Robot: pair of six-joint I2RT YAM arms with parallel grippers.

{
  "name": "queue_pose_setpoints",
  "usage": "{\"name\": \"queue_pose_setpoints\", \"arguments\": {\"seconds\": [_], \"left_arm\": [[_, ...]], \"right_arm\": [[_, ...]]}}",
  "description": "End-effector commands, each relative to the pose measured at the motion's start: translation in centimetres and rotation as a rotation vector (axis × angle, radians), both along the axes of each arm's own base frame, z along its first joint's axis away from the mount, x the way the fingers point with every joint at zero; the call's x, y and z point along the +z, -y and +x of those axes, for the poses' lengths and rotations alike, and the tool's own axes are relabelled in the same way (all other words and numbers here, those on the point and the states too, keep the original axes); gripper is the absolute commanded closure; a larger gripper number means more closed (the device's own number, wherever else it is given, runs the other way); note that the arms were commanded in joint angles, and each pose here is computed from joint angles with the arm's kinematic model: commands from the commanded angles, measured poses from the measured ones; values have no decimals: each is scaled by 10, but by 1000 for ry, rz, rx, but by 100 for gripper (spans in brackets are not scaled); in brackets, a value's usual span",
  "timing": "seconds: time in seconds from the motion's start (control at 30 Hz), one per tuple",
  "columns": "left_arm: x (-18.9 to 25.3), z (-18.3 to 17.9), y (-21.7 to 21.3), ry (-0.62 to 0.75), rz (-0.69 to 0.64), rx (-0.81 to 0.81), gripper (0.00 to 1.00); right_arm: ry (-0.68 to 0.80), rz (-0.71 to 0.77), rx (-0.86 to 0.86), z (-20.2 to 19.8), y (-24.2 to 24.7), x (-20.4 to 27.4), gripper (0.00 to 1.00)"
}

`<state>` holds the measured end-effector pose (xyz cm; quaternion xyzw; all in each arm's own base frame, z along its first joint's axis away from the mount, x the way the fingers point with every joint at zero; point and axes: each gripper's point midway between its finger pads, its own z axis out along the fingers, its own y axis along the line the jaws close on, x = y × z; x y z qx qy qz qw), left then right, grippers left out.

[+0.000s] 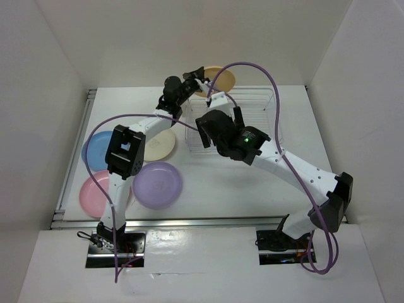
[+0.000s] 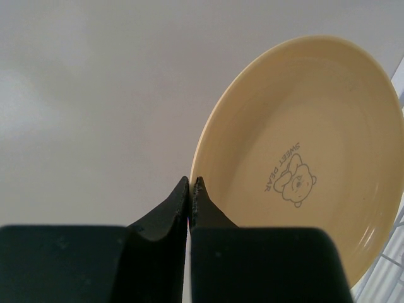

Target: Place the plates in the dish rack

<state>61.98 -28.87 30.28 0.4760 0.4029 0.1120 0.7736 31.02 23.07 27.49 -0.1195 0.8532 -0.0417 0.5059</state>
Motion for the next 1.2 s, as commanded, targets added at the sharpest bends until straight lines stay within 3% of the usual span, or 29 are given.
{"name": "queue_pose_setpoints", "arguments": {"seconds": [0.0,0.43,0.7,0.9,1.07,1.17], "left_arm": [[-1,-1,17,69,34,-39,100],[-58,-2,26,-39,40,-38,100],[-46,1,30,-45,54,-50,99],[-87,-27,49,-152,124,-133,70],[-107,-52,67,-217,121,-153,34],[-104,-51,64,-231,89,-103,32]], "right_arm": [[38,61,21,12,-15,11,0],[59,61,56,30,-25,14,0],[45,53,47,30,-16,4,0],[64,75,47,30,-15,10,0],[72,76,39,25,-8,10,0],[77,81,39,22,-4,9,0]]}}
